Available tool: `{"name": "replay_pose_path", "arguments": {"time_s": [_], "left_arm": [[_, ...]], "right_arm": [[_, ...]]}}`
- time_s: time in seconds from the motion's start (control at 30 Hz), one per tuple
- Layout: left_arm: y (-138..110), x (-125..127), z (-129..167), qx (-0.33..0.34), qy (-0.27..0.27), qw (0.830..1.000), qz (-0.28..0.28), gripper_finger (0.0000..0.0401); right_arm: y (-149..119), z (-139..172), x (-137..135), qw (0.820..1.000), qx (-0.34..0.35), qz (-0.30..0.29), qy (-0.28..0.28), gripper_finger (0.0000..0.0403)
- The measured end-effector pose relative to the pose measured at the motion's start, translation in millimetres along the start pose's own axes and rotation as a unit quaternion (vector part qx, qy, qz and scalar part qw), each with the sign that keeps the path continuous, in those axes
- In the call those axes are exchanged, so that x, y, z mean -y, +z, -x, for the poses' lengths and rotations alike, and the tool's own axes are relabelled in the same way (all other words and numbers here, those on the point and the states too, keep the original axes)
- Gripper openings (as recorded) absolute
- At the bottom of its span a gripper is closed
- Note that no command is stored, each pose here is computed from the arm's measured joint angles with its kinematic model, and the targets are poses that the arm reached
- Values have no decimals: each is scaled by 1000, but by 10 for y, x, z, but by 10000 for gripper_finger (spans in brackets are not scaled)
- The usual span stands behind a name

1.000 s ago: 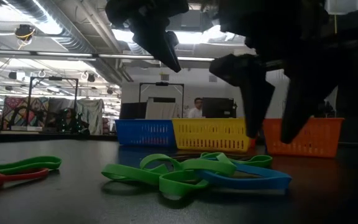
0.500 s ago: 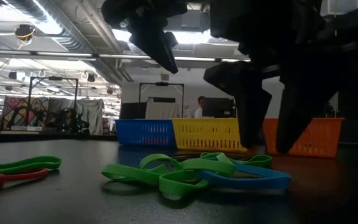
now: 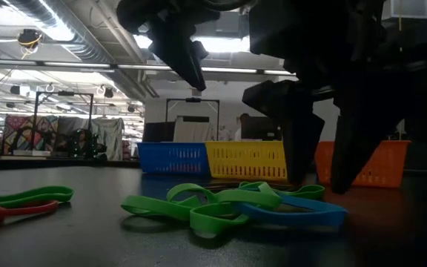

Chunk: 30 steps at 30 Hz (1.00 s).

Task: Sort rubber bands into baskets
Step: Put the green rubber band into the right blue basket

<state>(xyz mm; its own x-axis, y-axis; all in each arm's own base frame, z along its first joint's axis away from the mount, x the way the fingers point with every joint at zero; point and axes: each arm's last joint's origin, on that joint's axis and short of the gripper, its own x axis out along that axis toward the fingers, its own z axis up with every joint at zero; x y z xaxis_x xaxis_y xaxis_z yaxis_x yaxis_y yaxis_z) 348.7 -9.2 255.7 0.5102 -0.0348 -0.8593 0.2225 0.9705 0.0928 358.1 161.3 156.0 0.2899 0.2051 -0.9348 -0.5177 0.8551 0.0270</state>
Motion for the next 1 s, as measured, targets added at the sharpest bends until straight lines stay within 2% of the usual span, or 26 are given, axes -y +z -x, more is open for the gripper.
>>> {"name": "replay_pose_path", "arguments": {"time_s": [0.23, 0.4, 0.6, 0.73, 0.93, 1.0], "left_arm": [[-35, 164, 1, -32, -18, 999, -11, 127], [-62, 321, 8, -57, -33, 997, -31, 127], [-59, 433, 13, -61, -41, 996, -46, 127], [-56, 464, 14, -61, -43, 996, -50, 127], [-75, 473, 37, -69, -45, 995, -47, 127], [-94, 472, 90, -75, -45, 995, -43, 127]], "right_arm": [[-90, -74, 53, 1000, -16, -18, -4, 175], [-146, -107, 109, 998, -8, -56, 25, 175], [-146, -108, 106, 998, -8, -56, 28, 165], [-155, -108, 134, 998, -10, -59, 21, 122], [-184, -102, 236, 997, -16, -75, 18, 18], [-192, -82, 281, 996, -13, -82, 22, 8]]}}
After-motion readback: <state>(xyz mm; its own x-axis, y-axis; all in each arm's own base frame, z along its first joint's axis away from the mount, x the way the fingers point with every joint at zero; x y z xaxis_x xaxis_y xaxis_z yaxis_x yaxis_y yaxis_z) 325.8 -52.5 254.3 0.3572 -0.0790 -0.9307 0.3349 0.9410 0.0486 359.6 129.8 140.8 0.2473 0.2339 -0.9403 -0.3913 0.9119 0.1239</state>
